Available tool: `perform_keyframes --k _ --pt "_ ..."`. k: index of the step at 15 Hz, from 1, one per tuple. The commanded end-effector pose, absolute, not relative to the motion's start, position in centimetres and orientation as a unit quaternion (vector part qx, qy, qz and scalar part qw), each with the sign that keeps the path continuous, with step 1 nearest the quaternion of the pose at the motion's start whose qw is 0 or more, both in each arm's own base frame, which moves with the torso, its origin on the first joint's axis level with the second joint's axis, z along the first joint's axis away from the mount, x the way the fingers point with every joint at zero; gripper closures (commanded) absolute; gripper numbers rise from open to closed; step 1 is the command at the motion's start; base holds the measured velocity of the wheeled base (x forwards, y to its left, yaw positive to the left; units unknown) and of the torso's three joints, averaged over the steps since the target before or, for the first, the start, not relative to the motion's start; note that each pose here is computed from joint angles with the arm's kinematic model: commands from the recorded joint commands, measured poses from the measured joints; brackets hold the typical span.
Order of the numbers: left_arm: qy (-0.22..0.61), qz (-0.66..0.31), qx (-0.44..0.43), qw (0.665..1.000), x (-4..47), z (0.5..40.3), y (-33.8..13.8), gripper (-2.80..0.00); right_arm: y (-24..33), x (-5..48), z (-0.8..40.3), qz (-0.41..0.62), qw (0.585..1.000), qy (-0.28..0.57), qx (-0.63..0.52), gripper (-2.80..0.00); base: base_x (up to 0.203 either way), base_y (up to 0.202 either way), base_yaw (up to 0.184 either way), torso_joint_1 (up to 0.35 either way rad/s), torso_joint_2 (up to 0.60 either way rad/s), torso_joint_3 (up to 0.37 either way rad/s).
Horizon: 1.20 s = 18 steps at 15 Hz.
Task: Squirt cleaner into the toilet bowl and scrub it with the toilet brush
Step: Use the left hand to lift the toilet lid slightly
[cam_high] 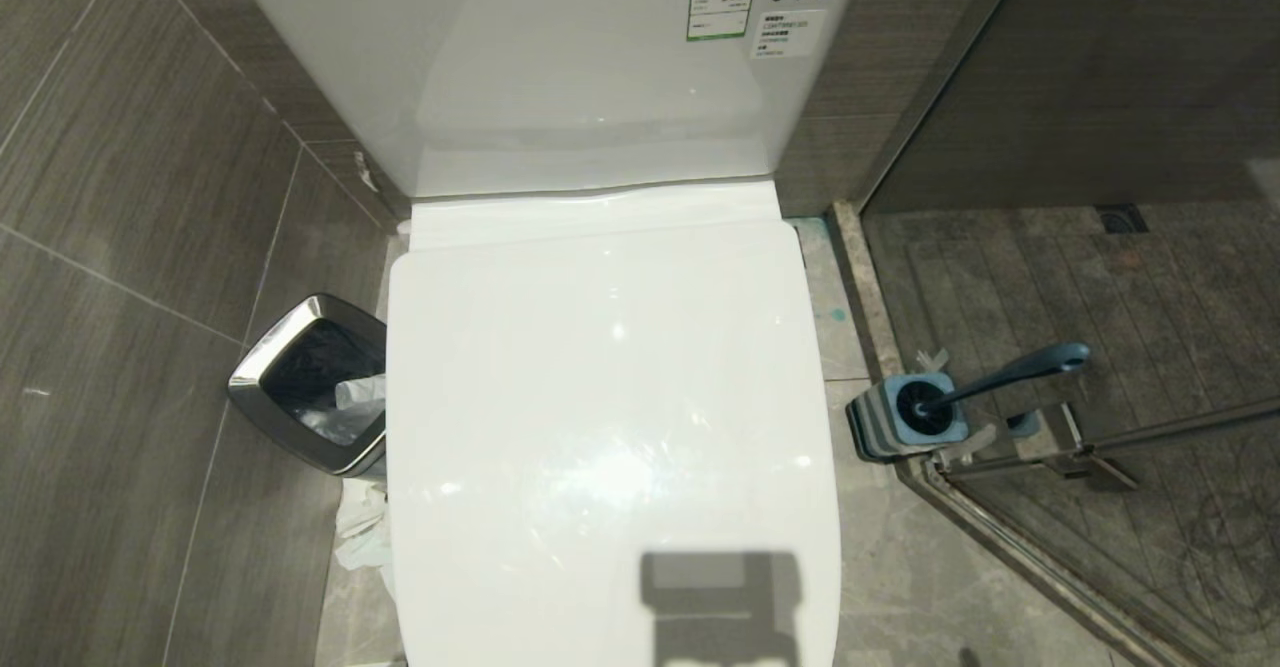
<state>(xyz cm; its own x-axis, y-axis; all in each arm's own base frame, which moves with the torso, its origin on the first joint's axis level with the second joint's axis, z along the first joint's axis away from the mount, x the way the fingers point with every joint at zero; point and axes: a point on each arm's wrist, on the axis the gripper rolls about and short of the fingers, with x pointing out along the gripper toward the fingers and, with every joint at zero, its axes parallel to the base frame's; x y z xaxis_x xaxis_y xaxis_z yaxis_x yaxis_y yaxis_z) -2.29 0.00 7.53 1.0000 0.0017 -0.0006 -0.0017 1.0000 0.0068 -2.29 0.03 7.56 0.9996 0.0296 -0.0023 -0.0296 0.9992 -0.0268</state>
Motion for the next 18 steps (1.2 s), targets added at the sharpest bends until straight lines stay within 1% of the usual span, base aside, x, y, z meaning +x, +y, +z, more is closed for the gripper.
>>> perform_keyframes --k 1,6,15,18 --pt "-0.004 0.001 0.007 1.0 -2.4 7.8 0.0 0.0 0.0 -2.3 7.6 0.015 1.0 0.001 -0.014 0.0 0.0 0.0 0.0 0.0 0.0 0.0" --pt "-0.055 -0.019 0.03 0.998 -3.5 10.9 -0.1 0.0 0.0 -2.3 7.6 0.015 1.0 0.001 -0.014 0.0 0.0 0.0 0.0 0.0 0.0 0.0" --pt "-0.043 -0.059 0.065 0.995 -4.3 12.3 -0.3 0.0 0.0 -2.3 7.6 0.015 1.0 0.001 -0.014 0.0 0.0 0.0 0.0 0.0 0.0 0.0" --pt "-0.064 -0.065 0.066 0.994 -4.9 14.2 -0.3 0.0 0.0 -2.3 7.6 0.015 1.0 0.001 -0.014 0.0 0.0 0.0 0.0 0.0 0.0 0.0"
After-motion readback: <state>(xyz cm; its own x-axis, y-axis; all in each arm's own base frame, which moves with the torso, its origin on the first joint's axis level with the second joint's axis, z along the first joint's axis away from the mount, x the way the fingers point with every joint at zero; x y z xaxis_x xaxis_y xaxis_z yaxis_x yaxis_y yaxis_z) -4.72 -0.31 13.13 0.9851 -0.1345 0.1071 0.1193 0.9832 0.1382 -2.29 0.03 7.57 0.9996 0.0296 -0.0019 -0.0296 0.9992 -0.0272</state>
